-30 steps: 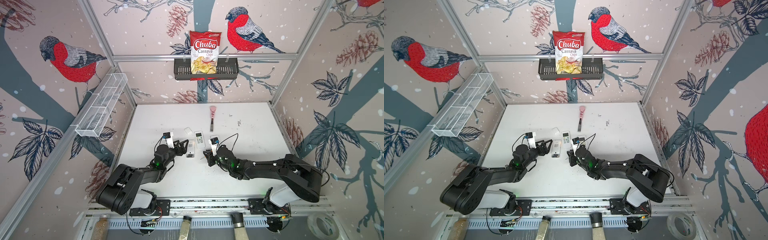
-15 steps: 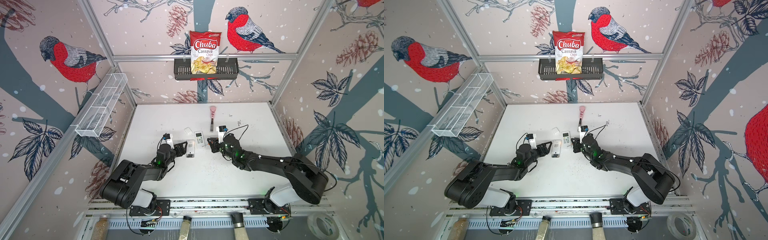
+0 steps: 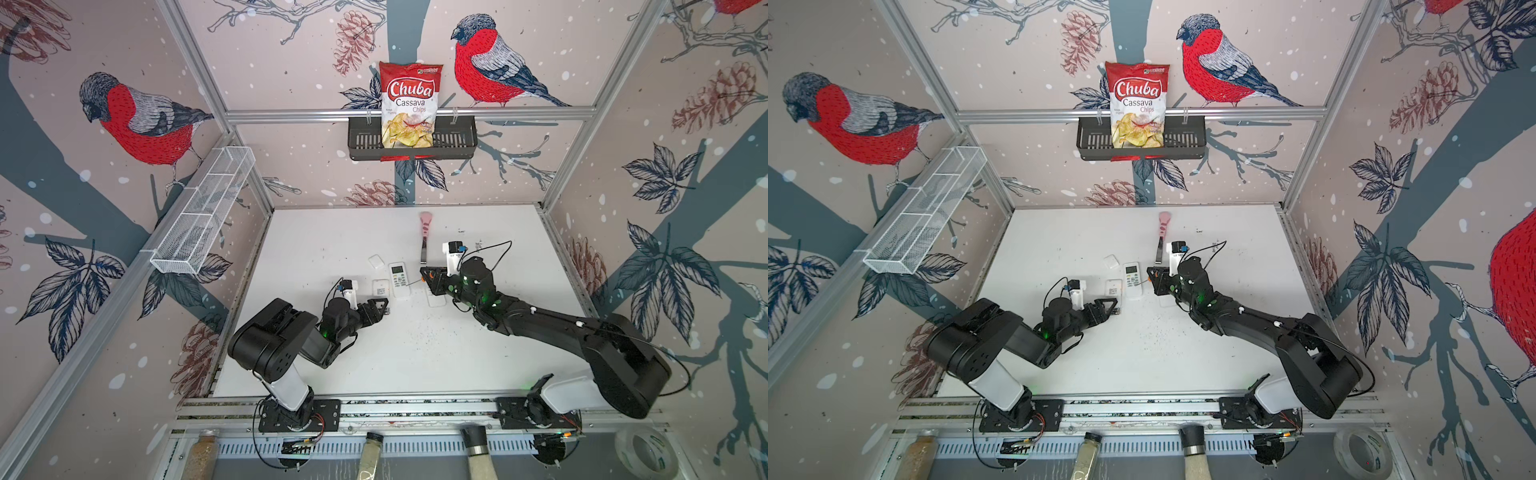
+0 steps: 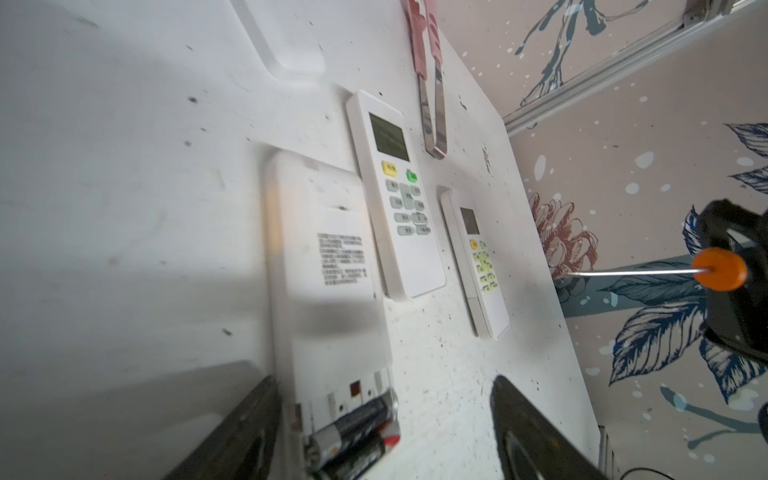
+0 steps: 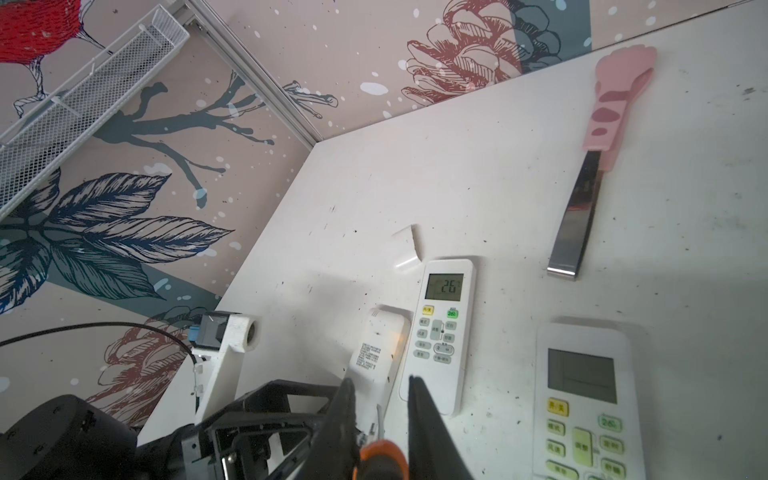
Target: Unload the batteries from the remote control
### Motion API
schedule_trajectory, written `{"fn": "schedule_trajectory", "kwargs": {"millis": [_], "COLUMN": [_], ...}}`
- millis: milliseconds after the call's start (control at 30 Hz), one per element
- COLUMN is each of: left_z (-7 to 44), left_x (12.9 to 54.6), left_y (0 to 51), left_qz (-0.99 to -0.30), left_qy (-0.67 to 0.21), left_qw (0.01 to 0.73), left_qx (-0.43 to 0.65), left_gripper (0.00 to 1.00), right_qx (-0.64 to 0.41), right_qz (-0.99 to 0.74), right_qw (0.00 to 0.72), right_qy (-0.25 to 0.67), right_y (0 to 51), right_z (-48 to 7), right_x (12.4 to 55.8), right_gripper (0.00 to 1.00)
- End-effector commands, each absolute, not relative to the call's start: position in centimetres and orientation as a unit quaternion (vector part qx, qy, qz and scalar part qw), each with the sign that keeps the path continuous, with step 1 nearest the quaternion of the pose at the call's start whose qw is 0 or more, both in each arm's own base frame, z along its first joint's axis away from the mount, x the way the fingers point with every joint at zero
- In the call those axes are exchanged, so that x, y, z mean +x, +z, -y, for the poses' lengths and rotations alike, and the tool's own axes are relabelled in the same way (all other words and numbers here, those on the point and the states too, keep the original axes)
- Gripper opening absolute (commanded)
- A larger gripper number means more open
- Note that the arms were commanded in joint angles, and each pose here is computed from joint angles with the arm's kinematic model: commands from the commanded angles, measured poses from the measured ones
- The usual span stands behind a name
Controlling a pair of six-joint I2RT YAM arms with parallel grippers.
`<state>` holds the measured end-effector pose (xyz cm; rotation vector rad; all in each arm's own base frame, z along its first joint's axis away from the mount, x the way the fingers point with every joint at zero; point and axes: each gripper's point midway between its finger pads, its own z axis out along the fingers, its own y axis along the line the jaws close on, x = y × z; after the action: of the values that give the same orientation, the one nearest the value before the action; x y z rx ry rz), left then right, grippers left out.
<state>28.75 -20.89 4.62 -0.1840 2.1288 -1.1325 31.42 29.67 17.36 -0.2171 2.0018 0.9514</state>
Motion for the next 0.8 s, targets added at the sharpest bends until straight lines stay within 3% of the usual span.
{"fn": "schedule_trajectory", "kwargs": {"millis": [0,333,533,633,767], "left_z": [22.2,23.5,22.1,20.8,20.0], "left_x": [28.0,27.8,28.8,30.1,31.5], "left_y": [4.5,5.2,7.7,8.7,8.3], "left_qz": [-0.819,-0.811,-0.827,-0.851,-0.881], "left_qy": [-0.460,-0.466,-0.398,-0.323,-0.247], "left_qw": [0.335,0.347,0.393,0.412,0.403], "left_qx": [-0.074,-0.075,-0.052,-0.037,-0.026], "left_gripper": [0.80,0.80,0.79,0.73,0.51], "right_qx": [-0.089,-0.082,-0.088,-0.092,-0.095], "right_qz": [-0.803,-0.816,-0.831,-0.836,-0.840], "right_qw": [0.445,0.436,0.413,0.402,0.392], "right_qy": [0.386,0.369,0.362,0.362,0.364], "right_y": [17.7,16.6,14.8,13.9,13.0], "right_z": [-29.4,-28.7,-29.4,-30.0,-30.7], "right_x": [31.3,32.0,32.6,32.7,32.6], "right_gripper": [0.00,0.00,0.00,0.00,0.00]}}
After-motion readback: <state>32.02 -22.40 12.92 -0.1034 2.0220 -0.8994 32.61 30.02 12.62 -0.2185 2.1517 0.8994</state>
